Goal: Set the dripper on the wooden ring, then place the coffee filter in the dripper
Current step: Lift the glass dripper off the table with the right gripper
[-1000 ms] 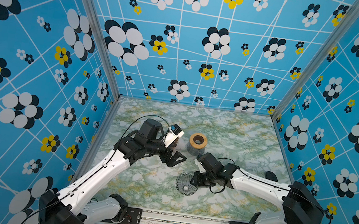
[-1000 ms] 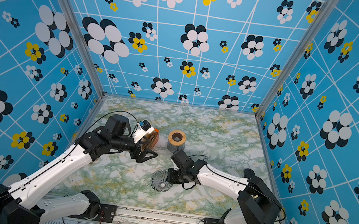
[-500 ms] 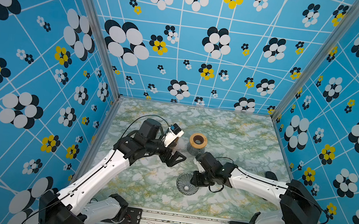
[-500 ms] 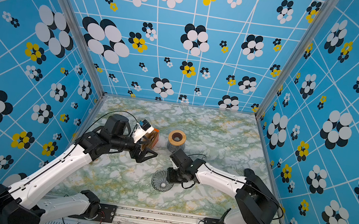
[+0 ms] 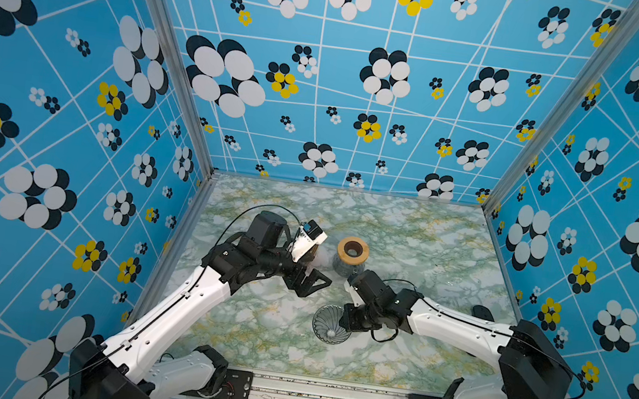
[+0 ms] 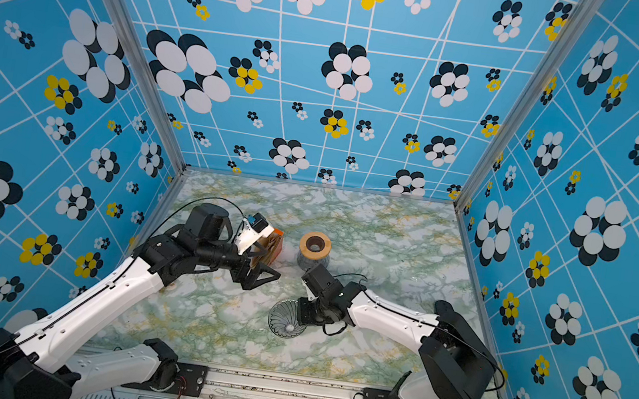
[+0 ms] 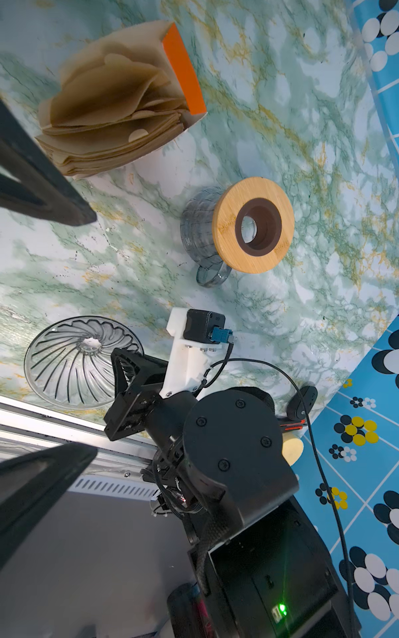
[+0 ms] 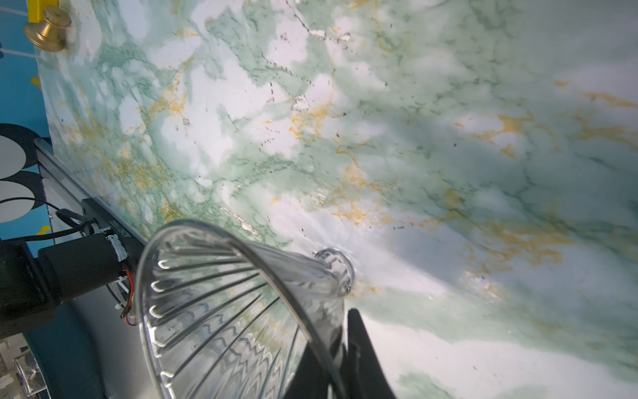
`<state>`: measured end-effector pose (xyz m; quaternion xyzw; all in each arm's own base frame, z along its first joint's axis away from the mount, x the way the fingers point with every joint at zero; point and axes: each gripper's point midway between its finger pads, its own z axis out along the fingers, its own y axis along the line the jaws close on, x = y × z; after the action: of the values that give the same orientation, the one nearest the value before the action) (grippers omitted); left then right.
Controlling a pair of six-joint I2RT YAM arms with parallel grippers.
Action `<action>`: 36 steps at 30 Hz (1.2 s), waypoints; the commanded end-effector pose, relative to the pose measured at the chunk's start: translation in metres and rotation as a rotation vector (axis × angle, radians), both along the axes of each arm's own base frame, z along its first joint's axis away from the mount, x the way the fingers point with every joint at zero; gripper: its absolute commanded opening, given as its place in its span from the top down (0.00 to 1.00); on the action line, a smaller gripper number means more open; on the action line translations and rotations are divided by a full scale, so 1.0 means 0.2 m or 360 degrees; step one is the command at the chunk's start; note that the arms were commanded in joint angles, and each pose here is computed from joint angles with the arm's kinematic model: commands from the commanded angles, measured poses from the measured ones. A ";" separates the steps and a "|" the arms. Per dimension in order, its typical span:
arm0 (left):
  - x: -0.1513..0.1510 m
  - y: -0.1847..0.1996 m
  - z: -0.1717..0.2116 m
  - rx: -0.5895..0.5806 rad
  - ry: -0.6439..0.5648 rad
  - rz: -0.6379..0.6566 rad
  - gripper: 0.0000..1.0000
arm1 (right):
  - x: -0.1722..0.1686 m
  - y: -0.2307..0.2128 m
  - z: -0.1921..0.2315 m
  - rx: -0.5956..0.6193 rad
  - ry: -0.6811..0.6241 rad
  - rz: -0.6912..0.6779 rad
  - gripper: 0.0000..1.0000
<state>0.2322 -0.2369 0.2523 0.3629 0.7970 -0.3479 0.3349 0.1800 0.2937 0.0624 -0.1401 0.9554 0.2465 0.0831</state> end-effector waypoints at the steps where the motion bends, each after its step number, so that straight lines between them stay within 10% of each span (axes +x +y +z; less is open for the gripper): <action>1: 0.00 0.00 0.00 -0.0017 -0.0013 -0.0021 0.01 | 0.01 0.02 0.04 0.0015 -0.0025 -0.0002 0.88; 36: -0.01 0.00 0.08 -0.0096 -0.0036 0.0014 0.01 | 0.08 -0.08 0.29 0.0091 -0.0221 -0.0155 0.89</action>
<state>0.2350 -0.2377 0.2595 0.3539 0.7939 -0.3525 0.3467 0.1911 0.2814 0.1042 -0.1132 0.9484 0.2558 0.1494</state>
